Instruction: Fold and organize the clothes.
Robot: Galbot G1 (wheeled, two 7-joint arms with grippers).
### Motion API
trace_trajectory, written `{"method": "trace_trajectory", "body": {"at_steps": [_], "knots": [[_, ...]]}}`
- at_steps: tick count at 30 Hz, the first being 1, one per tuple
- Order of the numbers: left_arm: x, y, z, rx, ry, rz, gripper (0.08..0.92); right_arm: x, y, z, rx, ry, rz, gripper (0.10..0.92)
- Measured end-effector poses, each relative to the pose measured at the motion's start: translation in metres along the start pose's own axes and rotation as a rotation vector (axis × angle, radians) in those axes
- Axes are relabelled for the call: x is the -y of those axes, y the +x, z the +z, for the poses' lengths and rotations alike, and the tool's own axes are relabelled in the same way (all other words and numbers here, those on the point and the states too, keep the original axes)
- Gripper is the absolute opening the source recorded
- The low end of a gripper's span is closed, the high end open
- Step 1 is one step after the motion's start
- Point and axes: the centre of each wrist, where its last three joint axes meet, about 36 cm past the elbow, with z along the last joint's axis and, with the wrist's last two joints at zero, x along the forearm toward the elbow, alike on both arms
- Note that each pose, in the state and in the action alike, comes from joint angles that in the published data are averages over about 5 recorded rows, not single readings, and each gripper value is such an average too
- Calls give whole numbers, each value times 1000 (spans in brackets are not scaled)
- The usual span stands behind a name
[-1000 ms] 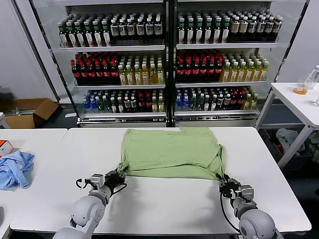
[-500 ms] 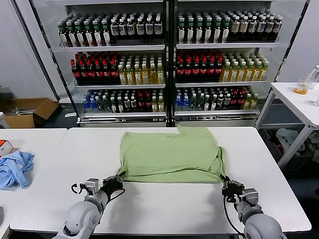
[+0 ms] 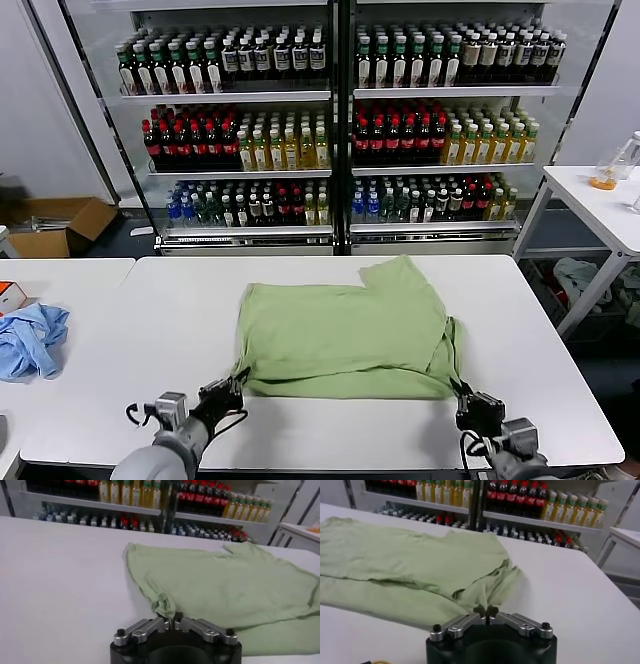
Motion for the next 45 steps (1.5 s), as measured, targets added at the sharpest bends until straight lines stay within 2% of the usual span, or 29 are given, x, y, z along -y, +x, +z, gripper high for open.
{"method": "trace_trajectory", "body": {"at_steps": [8, 11, 14, 19, 26, 32, 35, 40, 45], "knots": [[1, 38, 12, -39, -32, -30, 105, -7, 30, 2, -40, 41, -6, 123], [3, 50, 16, -60, -48, -38, 105, -11, 37, 2, -50, 54, -8, 160], [5, 60, 19, -76, -66, -42, 124, -13, 41, -1, -44, 69, -5, 239], [6, 71, 15, -72, -98, -55, 253, -12, 45, -12, -7, 92, 2, 377], [-2, 77, -1, -32, -131, -86, 453, -6, 36, -30, 63, 96, 20, 576], [-14, 67, -17, 20, -130, -104, 626, 4, 5, -49, 109, 58, 39, 747], [-21, 55, -25, 44, -131, -113, 713, 9, -18, -58, 123, 30, 43, 805], [-32, 26, -40, 77, -126, -126, 812, 17, -61, -76, 133, -8, 48, 822], [-39, -10, -55, 94, -120, -142, 822, 25, -108, -97, 128, -35, 52, 823]]}}
